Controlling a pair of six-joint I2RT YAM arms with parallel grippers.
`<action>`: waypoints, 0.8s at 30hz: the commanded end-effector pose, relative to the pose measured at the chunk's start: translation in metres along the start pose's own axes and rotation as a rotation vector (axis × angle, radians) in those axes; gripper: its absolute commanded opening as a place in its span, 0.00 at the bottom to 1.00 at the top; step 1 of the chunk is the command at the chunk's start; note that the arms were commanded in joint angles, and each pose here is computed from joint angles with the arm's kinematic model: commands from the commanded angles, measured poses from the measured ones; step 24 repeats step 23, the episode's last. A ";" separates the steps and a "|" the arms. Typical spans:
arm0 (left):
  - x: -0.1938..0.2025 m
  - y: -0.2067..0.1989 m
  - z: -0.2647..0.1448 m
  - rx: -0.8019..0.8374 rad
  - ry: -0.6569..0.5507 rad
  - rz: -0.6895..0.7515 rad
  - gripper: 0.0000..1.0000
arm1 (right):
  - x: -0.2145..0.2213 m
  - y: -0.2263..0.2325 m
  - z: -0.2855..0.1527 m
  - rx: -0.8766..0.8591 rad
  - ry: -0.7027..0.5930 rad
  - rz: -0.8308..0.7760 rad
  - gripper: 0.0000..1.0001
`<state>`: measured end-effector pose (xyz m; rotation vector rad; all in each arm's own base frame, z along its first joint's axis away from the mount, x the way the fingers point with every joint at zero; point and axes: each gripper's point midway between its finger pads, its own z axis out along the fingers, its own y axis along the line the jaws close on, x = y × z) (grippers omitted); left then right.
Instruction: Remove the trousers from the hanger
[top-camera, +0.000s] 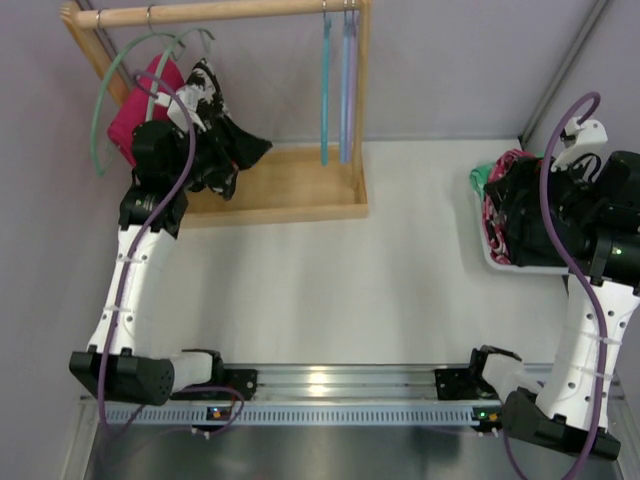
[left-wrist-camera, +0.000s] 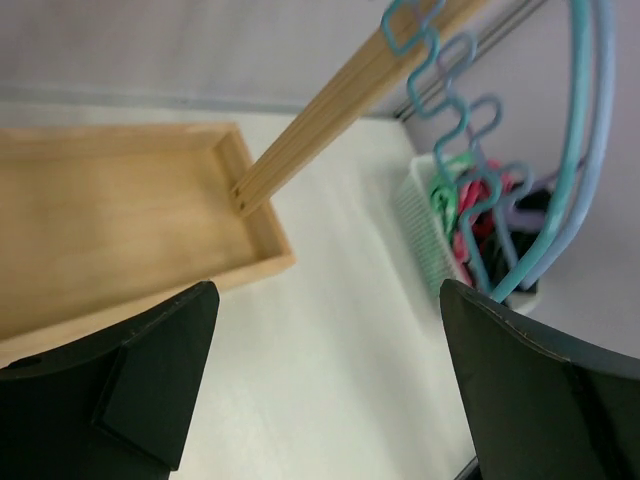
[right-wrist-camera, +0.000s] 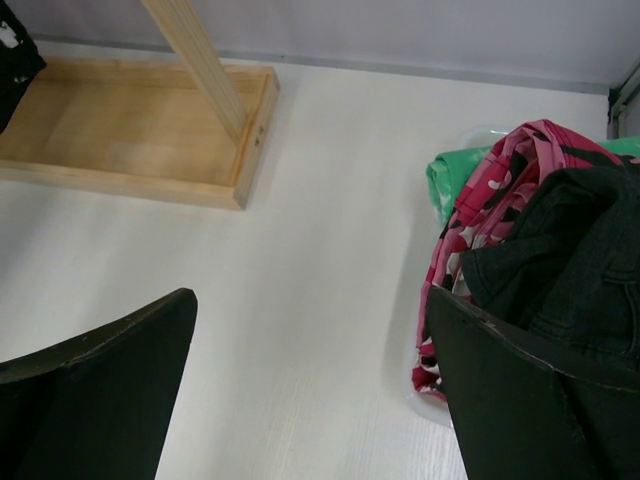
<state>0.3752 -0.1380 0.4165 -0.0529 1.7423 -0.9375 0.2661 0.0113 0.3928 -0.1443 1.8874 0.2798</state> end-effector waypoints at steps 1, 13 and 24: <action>0.048 0.010 -0.044 -0.036 0.178 0.240 0.99 | 0.003 0.008 0.001 -0.069 0.018 -0.017 0.99; 0.110 0.050 -0.124 -0.208 0.525 0.488 0.99 | 0.106 0.014 0.025 -0.183 0.193 -0.073 0.99; 0.122 0.055 -0.143 -0.263 0.531 0.464 0.99 | 0.133 0.025 0.019 -0.211 0.209 -0.126 0.99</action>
